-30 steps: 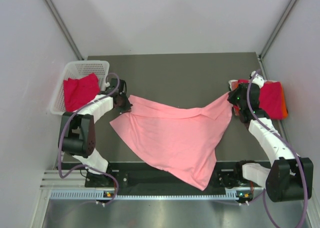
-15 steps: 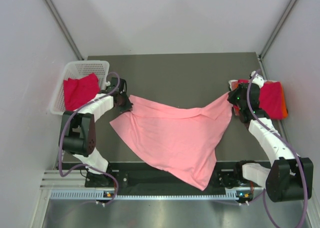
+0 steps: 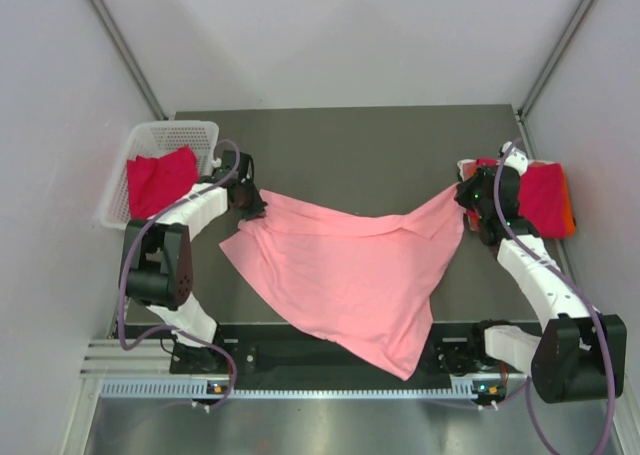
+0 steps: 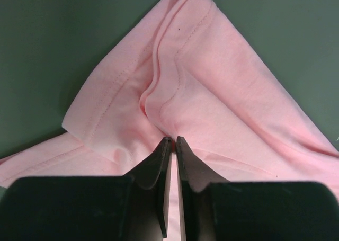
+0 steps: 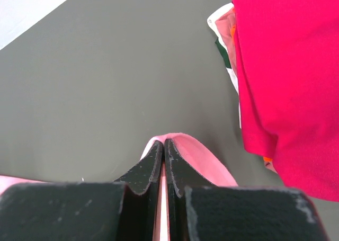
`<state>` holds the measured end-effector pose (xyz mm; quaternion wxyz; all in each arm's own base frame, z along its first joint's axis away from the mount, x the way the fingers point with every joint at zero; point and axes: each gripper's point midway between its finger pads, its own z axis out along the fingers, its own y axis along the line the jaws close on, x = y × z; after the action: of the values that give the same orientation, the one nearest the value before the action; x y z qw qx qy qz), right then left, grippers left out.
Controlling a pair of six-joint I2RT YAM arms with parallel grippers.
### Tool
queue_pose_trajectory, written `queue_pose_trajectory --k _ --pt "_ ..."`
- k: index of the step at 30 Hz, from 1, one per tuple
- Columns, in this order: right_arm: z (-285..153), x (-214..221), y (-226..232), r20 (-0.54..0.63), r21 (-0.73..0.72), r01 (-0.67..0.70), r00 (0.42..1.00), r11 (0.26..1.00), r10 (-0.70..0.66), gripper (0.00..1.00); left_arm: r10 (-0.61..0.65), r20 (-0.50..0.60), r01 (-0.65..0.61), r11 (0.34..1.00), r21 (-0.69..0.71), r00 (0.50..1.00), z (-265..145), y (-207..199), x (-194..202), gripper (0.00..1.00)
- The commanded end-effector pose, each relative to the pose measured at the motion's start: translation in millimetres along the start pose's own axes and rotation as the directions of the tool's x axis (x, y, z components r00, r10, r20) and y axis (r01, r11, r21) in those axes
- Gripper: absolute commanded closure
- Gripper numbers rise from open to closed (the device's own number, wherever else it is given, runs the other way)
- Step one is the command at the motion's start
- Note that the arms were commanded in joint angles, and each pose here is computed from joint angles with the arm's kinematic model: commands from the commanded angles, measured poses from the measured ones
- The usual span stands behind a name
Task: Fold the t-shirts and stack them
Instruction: Flatten the tshirt out
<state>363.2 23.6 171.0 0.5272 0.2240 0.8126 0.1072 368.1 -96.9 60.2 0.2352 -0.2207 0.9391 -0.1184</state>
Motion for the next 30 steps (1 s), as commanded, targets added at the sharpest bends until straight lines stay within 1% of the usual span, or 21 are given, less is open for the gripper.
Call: queue_pose_trajectory --k 1,4,5,13,17,20,24,27,30 --pt "-1.7 -20.5 4.7 0.068 -0.026 -0.018 0.998 0.999 0.020 1.00 0.020 0.013 -0.021 1.000 0.021 1.000 -3.1 -9.4 -9.0 0.89" --pt "-1.7 -20.3 5.0 0.067 -0.028 -0.018 0.998 0.999 0.020 1.00 0.022 0.014 -0.022 0.999 0.023 1.000 -3.4 -9.6 -8.9 0.98" --pt "-1.7 -20.6 4.5 0.067 -0.027 -0.018 0.998 0.999 0.020 1.00 0.020 0.011 -0.021 1.000 0.023 1.000 -3.7 -9.4 -8.2 0.99" --pt "-1.7 -20.6 4.5 0.066 -0.028 -0.020 0.998 0.999 0.022 1.00 0.025 0.025 -0.025 1.000 -0.001 0.999 -7.4 0.3 -3.5 1.00" --pt "-2.0 -19.9 4.4 0.064 -0.029 -0.022 0.998 0.999 0.023 1.00 0.009 0.015 -0.009 1.000 -0.002 1.000 -4.8 5.9 5.9 1.00" --pt "-1.6 -20.3 4.4 0.066 -0.030 -0.022 0.998 0.999 0.024 1.00 -0.001 0.040 0.001 1.000 0.011 0.999 -8.2 5.0 4.2 1.00" --pt "-1.3 -19.0 5.0 0.062 -0.033 -0.023 0.998 0.999 0.025 1.00 -0.013 0.074 0.011 1.000 0.030 0.997 -18.5 -0.5 -6.9 1.00" --pt "1.8 -16.8 5.0 0.051 -0.033 -0.030 0.998 0.999 0.032 1.00 -0.039 0.096 0.036 0.999 0.041 0.995 -27.2 -4.1 -23.8 1.00" --pt "5.4 -25.7 13.8 0.045 -0.050 -0.029 0.999 0.998 0.031 1.00 -0.067 0.121 0.056 0.994 0.094 0.990 -40.6 -17.7 -49.0 1.00"
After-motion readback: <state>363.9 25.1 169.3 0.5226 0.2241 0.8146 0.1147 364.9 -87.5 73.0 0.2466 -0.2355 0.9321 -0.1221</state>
